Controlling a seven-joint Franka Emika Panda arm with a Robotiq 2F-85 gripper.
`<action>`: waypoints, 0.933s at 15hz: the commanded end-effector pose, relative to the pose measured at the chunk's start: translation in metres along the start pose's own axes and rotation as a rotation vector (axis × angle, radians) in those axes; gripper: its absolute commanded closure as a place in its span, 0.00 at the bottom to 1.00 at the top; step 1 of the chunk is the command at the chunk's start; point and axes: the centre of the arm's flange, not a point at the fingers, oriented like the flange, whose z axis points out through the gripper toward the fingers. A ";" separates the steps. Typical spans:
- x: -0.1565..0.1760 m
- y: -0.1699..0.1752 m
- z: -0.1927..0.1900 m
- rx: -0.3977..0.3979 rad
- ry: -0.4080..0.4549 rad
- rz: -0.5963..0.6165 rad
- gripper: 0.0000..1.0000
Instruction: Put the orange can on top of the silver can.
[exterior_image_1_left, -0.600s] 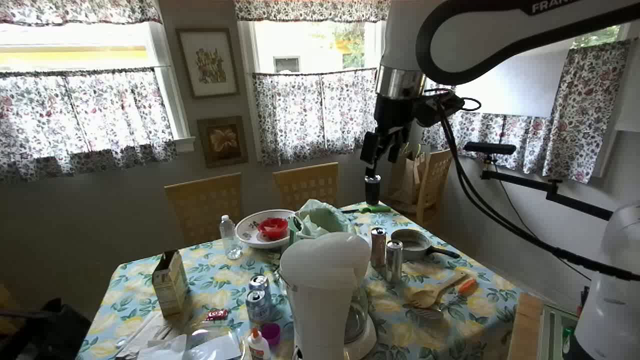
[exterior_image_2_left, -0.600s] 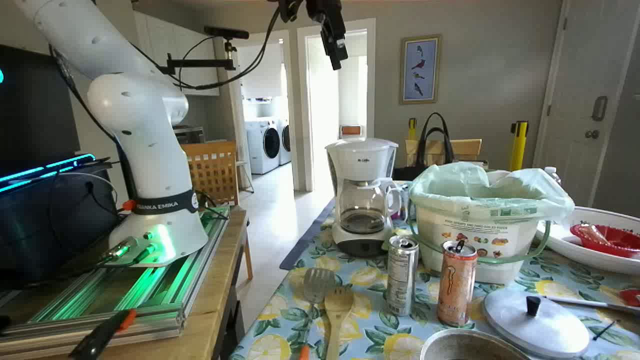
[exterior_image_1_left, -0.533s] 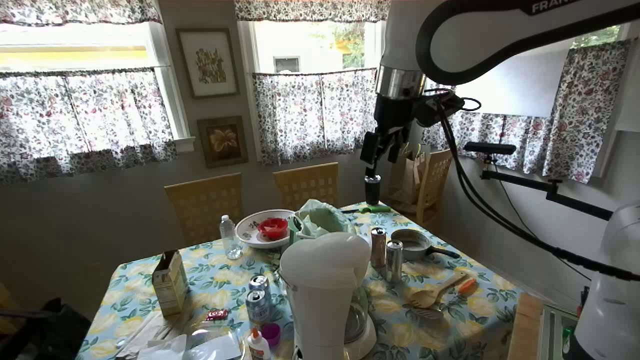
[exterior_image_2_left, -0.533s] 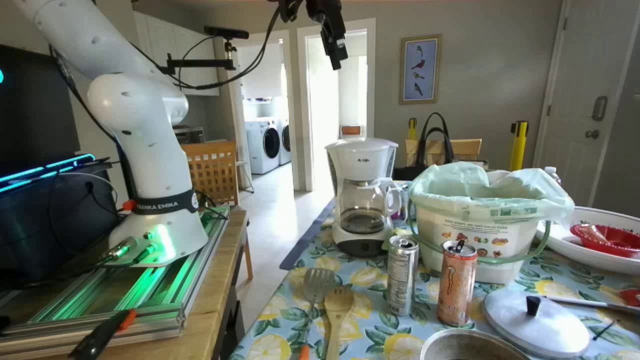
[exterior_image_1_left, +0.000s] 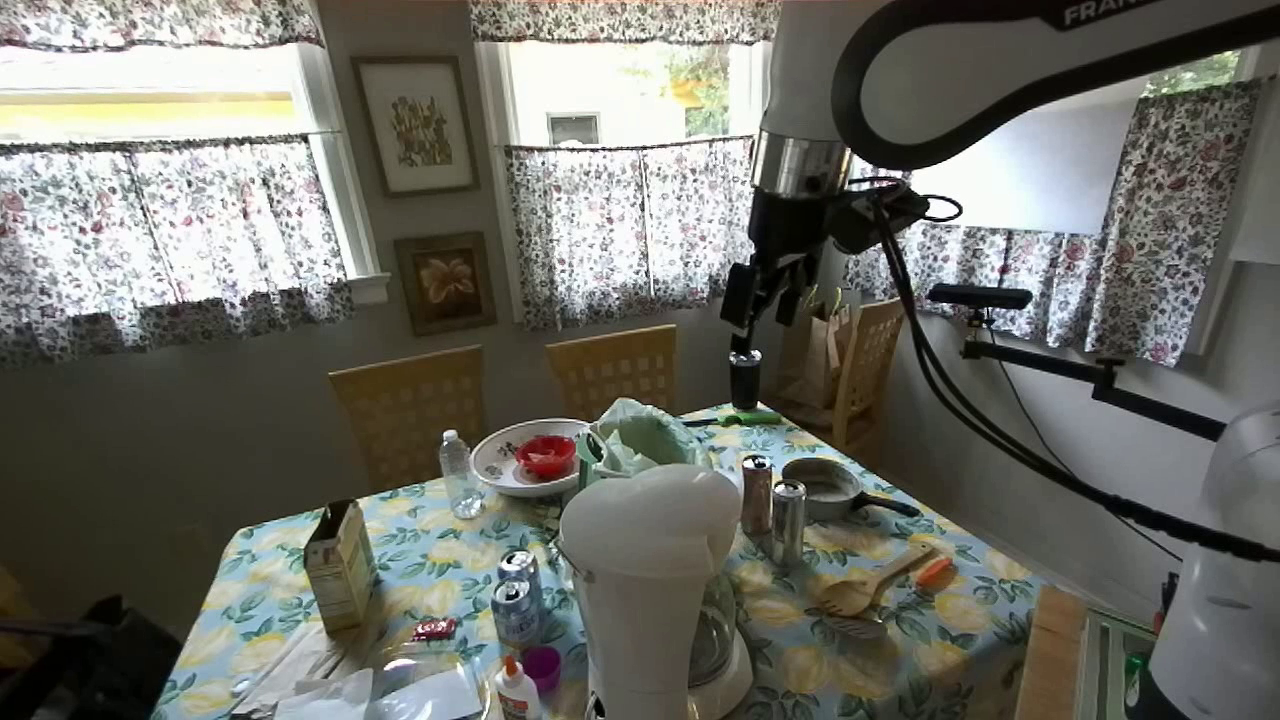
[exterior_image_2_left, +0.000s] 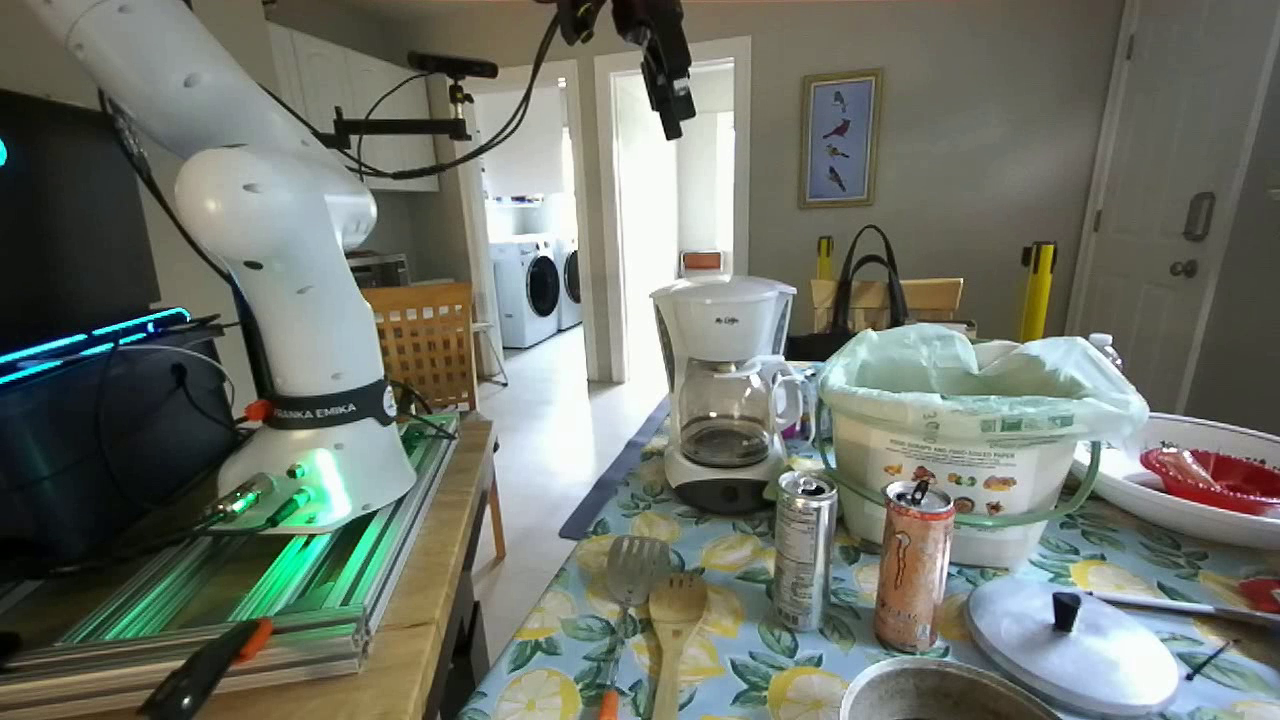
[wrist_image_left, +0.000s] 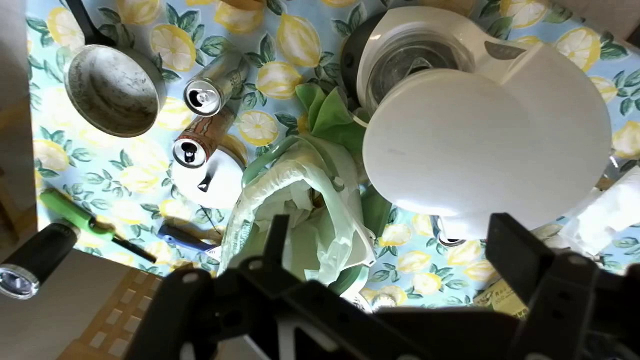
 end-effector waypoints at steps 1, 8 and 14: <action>0.000 0.000 0.000 0.000 0.000 0.000 0.00; 0.042 0.055 0.041 0.070 -0.062 0.207 0.00; 0.070 0.117 0.099 0.153 -0.023 0.253 0.00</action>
